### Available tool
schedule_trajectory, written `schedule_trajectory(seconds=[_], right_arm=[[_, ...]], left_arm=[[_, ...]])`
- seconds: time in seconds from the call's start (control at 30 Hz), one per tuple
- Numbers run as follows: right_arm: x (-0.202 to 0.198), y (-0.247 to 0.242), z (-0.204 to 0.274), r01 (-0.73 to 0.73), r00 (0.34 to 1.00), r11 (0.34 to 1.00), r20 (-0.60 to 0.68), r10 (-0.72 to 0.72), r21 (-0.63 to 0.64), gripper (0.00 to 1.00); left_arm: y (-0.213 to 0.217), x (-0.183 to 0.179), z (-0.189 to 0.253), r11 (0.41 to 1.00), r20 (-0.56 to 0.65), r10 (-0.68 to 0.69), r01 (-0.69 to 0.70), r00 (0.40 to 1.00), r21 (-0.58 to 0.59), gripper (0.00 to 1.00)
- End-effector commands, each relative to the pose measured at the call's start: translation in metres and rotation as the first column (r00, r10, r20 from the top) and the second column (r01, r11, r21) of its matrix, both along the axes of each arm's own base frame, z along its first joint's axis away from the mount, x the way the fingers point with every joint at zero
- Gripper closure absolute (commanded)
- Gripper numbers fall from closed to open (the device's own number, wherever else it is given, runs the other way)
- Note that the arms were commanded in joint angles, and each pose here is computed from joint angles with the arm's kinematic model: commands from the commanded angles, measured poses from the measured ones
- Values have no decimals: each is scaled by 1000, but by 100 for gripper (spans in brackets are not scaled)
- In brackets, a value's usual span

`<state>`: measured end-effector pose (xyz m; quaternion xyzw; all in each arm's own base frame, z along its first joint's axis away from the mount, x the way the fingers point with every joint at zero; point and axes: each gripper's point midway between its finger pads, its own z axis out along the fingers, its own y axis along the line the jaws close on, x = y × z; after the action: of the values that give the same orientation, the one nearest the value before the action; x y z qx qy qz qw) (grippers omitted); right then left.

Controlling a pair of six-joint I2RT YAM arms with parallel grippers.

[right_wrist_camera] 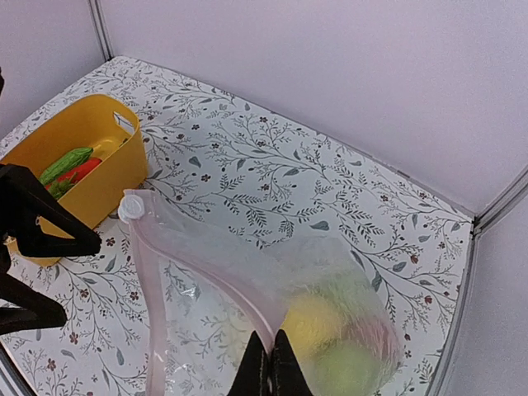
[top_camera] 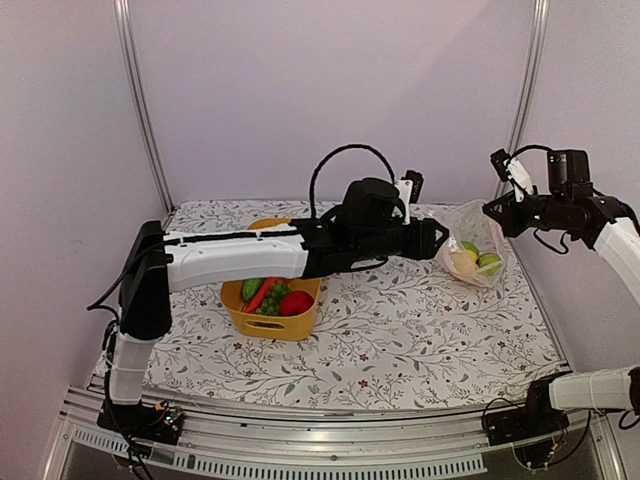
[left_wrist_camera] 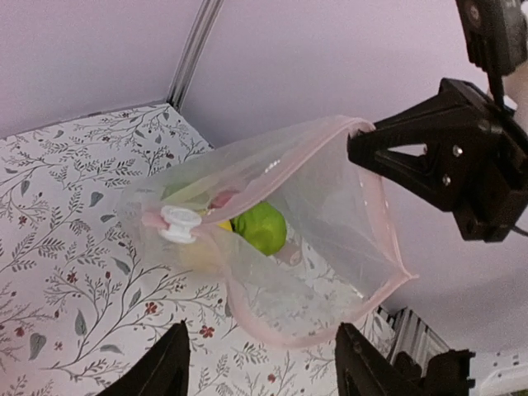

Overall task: Place the food in the zip-top bag and seal the zipper
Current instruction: Move the zipper food storage bag to the center of the board.

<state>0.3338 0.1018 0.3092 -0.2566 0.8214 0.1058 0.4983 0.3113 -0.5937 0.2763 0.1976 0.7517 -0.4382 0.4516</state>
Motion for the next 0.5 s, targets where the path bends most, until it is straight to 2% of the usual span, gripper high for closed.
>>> schedule_trajectory(seconds=[0.0,0.1,0.17,0.23,0.3,0.37,0.47], right_arm=[[-6,14,-22,-68,997,996,-30,70,55,100],[-13,22,-33,-126,991,989,-32,129,79,100],[-18,30,-34,-176,984,979,-21,179,101,100],[-21,38,-30,-228,973,965,5,229,129,100],[-19,45,-20,-268,963,951,43,265,156,100],[-12,52,-14,-296,955,937,61,290,186,100],[1,59,-13,-320,947,921,68,313,223,100]], left_arm=[[35,-37,5,991,103,-104,94,989,96,39],[76,-54,-4,975,162,-102,66,982,213,35],[114,-51,-15,944,186,-42,-22,982,329,30],[153,-40,-22,891,230,38,-138,972,433,24],[194,-26,-33,812,254,105,-230,962,536,22],[231,-6,-40,750,256,171,-294,951,593,21],[272,17,-54,696,215,232,-317,949,645,20]])
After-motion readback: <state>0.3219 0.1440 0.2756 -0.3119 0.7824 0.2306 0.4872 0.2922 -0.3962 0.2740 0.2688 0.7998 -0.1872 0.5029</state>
